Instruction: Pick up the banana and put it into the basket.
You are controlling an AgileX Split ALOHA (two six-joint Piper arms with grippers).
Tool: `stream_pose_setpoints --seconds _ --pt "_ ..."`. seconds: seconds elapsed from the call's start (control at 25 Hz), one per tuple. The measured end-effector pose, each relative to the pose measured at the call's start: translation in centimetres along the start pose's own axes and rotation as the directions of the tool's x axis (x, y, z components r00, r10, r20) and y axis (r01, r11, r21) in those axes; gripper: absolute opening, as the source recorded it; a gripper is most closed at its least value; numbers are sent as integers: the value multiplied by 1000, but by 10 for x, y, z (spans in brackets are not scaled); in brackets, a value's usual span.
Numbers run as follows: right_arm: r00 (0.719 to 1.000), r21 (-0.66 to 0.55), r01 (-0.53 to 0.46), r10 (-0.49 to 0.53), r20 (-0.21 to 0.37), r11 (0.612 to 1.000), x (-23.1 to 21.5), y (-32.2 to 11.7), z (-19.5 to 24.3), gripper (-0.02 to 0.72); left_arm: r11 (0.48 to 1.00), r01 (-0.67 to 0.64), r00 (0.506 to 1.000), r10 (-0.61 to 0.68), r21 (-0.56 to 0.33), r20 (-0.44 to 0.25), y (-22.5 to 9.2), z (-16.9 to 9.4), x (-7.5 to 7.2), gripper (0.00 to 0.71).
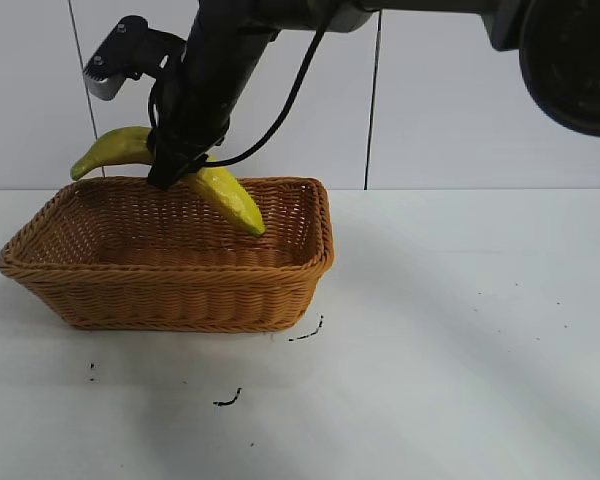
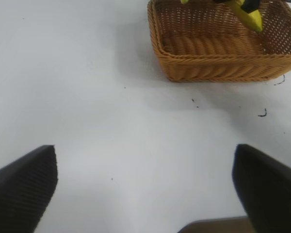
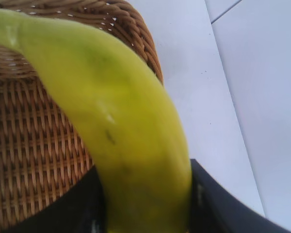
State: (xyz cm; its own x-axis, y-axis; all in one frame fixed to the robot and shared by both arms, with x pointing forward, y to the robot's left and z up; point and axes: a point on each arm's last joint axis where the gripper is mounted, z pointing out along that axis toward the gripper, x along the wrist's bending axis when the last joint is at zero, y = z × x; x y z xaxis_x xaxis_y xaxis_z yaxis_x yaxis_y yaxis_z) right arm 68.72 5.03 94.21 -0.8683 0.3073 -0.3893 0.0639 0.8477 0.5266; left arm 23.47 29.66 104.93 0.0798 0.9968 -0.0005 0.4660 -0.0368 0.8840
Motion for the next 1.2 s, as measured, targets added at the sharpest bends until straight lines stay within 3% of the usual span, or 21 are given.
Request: stream_pose_setpoints --seconds 0.28,0.48,0.6,0.76,0.84,1.0,1.12,1.2 --pt "1000 5 -10 10 -16 1000 2 -1 2 329 1000 0 1000 0 0 0 0 0 0 695" --pt "999 10 -34 35 -28 999 3 -2 2 589 1000 0 1000 0 0 0 0 0 0 695" --pt "995 20 -91 92 -37 996 4 -2 0 638 1000 0 1000 0 0 0 0 0 0 695" --pt "978 32 -201 202 -44 979 -2 7 -22 647 1000 0 1000 0 0 0 0 0 0 695" --pt "956 39 -289 290 -45 957 -7 15 -43 647 1000 0 1000 0 0 0 0 0 0 695" --pt "882 73 -465 469 -41 882 -16 22 -79 647 1000 0 1000 0 0 0 0 0 0 695" --pt "792 120 -605 610 -15 787 -28 12 -92 647 1000 1 1000 -1 0 1 0 0 0 695" --pt "713 149 -695 701 20 703 -43 -5 -95 647 1000 1 1000 -1 0 1 0 0 0 695"
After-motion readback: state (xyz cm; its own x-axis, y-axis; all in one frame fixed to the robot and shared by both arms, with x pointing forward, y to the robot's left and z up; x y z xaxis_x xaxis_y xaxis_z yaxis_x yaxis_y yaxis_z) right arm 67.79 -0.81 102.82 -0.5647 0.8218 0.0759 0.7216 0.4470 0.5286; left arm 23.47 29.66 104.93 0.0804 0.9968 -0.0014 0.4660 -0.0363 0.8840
